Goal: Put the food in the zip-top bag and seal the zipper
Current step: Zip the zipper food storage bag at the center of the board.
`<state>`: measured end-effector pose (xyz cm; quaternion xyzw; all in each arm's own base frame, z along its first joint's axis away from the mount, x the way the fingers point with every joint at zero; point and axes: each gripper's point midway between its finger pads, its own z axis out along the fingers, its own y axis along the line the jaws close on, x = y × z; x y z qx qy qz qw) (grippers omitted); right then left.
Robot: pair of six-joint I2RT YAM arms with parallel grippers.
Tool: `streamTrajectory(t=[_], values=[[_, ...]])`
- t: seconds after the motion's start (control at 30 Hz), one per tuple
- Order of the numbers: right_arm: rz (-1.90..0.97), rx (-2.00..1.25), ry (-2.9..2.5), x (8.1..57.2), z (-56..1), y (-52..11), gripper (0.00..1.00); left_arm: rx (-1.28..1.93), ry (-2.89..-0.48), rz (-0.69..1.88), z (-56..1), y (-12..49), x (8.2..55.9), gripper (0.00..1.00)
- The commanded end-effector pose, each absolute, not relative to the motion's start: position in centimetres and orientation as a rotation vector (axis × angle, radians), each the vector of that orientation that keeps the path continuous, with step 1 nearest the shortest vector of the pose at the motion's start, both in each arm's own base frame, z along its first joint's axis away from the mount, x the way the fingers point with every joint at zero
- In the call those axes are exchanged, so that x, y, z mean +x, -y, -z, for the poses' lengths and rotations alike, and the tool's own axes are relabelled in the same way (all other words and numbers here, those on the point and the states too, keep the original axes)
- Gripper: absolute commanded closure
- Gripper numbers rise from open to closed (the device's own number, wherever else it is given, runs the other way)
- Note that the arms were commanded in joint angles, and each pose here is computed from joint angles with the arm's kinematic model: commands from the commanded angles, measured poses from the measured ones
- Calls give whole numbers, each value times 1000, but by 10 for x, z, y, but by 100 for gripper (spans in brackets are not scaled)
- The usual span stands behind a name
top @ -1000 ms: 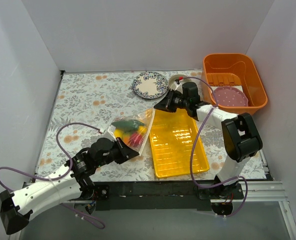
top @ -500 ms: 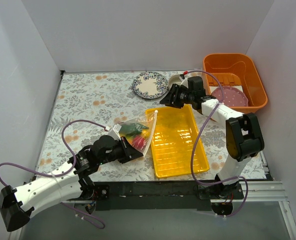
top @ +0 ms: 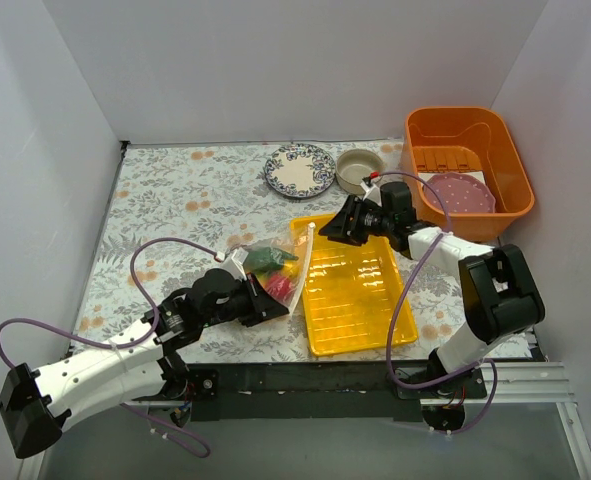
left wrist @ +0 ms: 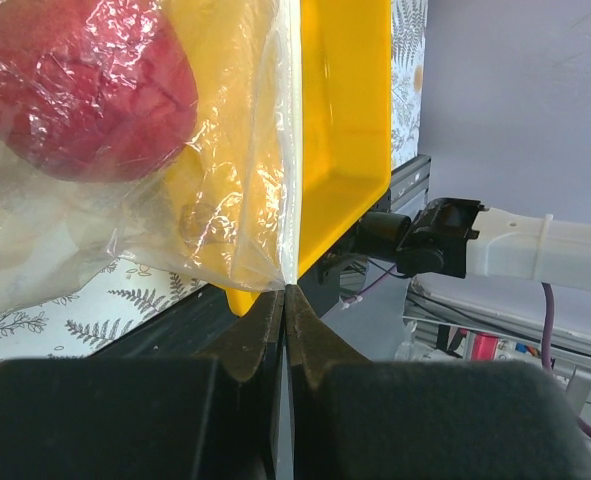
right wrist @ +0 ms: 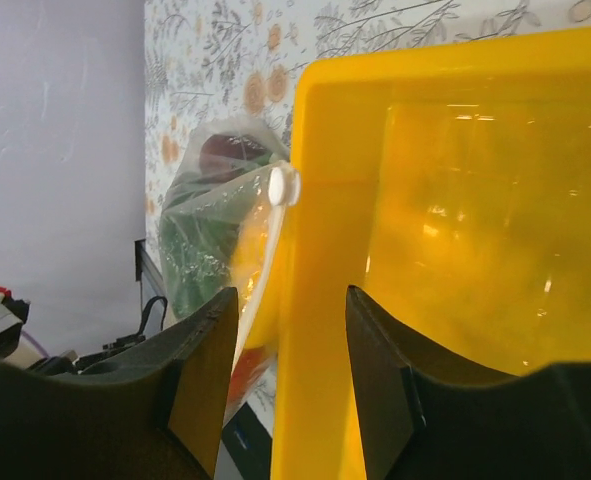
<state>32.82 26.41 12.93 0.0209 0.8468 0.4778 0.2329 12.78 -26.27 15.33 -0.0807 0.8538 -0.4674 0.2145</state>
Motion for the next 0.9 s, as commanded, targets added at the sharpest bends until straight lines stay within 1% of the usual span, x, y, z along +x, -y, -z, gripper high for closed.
streamTrajectory(t=[0.0, 0.23, 0.5, 0.53, 0.57, 0.87], values=[[-1494, -21, -2191, 326, -159, -285, 46, -177, -2326, 1343, -168, 267, 127, 100], [-1535, 1, -2179, 339, -156, -296, 46, -193, -2323, 1350, -167, 265, 126, 100], [-1496, 46, -2207, 350, -143, -296, 48, -201, -2307, 1351, -171, 262, 126, 100], [-1499, 48, -2206, 351, -144, -297, 51, -204, -2310, 1348, -169, 262, 126, 100], [-1495, 53, -2209, 352, -142, -297, 52, -208, -2307, 1351, -170, 262, 126, 100], [-1485, 70, -2208, 363, -139, -300, 53, -224, -2285, 1342, -172, 258, 128, 100]])
